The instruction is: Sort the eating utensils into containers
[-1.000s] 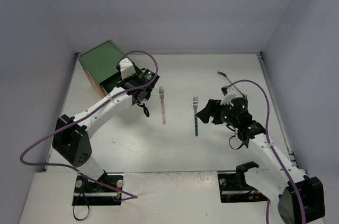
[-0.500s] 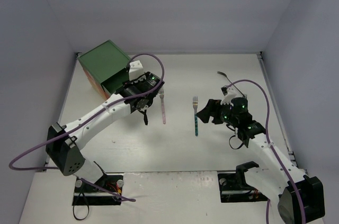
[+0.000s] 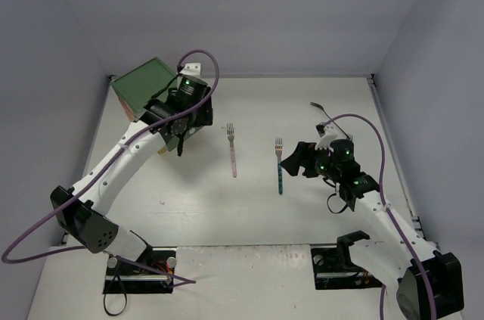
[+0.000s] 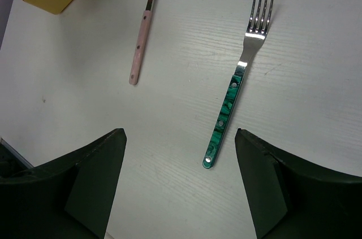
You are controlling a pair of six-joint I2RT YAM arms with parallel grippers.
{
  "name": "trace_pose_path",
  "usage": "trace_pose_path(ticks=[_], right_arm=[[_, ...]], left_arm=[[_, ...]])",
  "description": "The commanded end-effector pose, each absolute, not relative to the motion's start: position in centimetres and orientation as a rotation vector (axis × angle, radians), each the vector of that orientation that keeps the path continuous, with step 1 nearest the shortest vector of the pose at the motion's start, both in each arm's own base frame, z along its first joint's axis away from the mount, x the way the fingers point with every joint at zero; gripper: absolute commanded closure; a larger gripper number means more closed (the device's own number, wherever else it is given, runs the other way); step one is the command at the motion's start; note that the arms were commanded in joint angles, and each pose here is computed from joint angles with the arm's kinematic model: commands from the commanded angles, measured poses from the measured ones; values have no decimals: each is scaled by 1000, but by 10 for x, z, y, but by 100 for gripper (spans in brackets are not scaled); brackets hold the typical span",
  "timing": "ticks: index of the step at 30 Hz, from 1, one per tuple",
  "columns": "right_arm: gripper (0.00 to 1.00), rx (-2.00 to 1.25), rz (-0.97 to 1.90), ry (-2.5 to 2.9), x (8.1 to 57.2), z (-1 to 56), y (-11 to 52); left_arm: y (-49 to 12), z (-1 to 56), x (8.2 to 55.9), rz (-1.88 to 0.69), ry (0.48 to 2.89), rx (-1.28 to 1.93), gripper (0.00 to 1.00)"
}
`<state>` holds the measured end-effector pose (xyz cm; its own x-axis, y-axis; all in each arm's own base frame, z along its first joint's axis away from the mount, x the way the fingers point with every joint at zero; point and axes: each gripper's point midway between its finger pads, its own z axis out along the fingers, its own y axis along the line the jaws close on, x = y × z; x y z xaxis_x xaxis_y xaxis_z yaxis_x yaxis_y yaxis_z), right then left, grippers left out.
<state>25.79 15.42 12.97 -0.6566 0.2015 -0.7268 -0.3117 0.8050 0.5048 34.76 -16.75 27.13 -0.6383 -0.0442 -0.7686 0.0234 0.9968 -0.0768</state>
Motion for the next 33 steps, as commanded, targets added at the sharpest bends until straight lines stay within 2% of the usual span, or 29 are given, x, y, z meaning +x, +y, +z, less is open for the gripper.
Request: trace_pose_path(ticks=[1,8,16,33], right_arm=[[25,-105,814,2091,267,144,160],[25,-96,819,2103,265,142,160],[25,-88,813,2121,267,138,159],[25,-83,787,2142,272,132,158]], left_arm=[[-171,275,353,-179,2283,243,47],[-175,251,367,-208,2346,336,47],[-187,239,361,-316,2397,351,47],[-201,250,343,-465,2391,357,48]])
